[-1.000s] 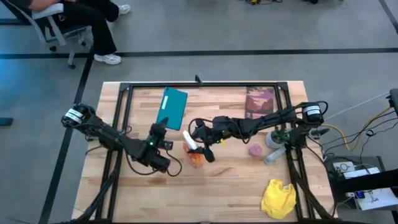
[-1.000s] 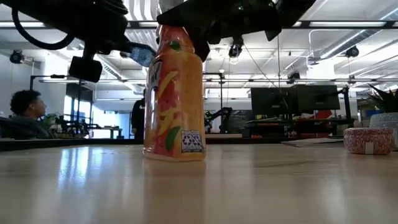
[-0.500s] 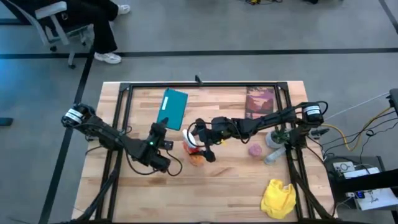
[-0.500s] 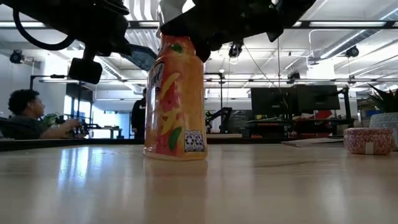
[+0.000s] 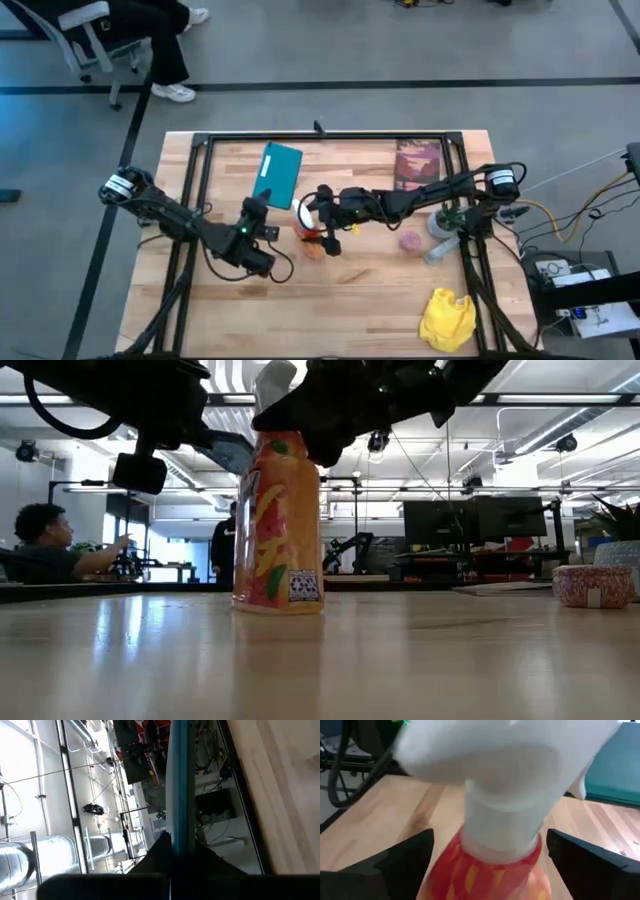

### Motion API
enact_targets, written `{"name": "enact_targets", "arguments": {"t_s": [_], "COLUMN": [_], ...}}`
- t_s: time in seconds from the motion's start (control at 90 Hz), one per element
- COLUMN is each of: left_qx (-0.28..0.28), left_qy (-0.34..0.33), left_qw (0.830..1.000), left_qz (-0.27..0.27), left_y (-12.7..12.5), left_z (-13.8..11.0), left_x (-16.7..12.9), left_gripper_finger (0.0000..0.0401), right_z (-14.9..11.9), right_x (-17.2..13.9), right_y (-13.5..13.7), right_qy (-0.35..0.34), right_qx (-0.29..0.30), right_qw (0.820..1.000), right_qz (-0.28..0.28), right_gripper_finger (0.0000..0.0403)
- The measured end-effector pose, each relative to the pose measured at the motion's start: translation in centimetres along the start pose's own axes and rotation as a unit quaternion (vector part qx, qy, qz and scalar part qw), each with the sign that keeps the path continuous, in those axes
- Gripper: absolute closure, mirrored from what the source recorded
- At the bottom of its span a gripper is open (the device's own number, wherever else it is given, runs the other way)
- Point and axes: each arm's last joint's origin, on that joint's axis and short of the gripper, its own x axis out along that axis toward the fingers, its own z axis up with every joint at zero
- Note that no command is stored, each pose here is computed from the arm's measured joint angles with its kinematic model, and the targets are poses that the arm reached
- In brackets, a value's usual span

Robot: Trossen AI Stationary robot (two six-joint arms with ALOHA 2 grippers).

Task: Apply microfiber cloth
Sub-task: Spray the front and back of the tablet with the spray cleaning bottle

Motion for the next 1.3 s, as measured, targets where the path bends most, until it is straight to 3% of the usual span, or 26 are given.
{"name": "enact_targets", "arguments": {"t_s": [0.144,0.422,0.744,0.956,1.3], "left_qx": [-0.002,-0.003,0.001,0.004,0.001], "left_qy": [-0.003,-0.003,-0.002,0.002,0.007], "left_qw": [1.000,1.000,1.000,1.000,1.000], "left_qz": [-0.010,-0.009,-0.007,-0.007,-0.008], "left_y": [-0.1,-0.1,0.0,-0.1,0.0], "left_z": [0.0,0.0,0.0,0.0,-0.1], "left_x": [0.0,0.0,0.0,0.2,0.4], "left_gripper_finger": [0.0394,0.0394,0.0394,0.0393,0.0392], "right_z": [0.7,1.2,2.3,2.2,3.5], "right_x": [-0.7,-2.8,-4.1,-3.5,-3.1], "right_y": [0.2,-0.2,-2.0,-4.0,-5.0], "right_qy": [-0.001,0.055,0.033,0.022,-0.011], "right_qx": [0.004,-0.010,-0.121,-0.117,-0.124], "right_qw": [1.000,0.998,0.992,0.991,0.985], "right_qz": [0.028,0.023,0.006,0.061,0.123], "right_gripper_finger": [0.0019,0.0016,0.0016,0.0016,0.0016]}}
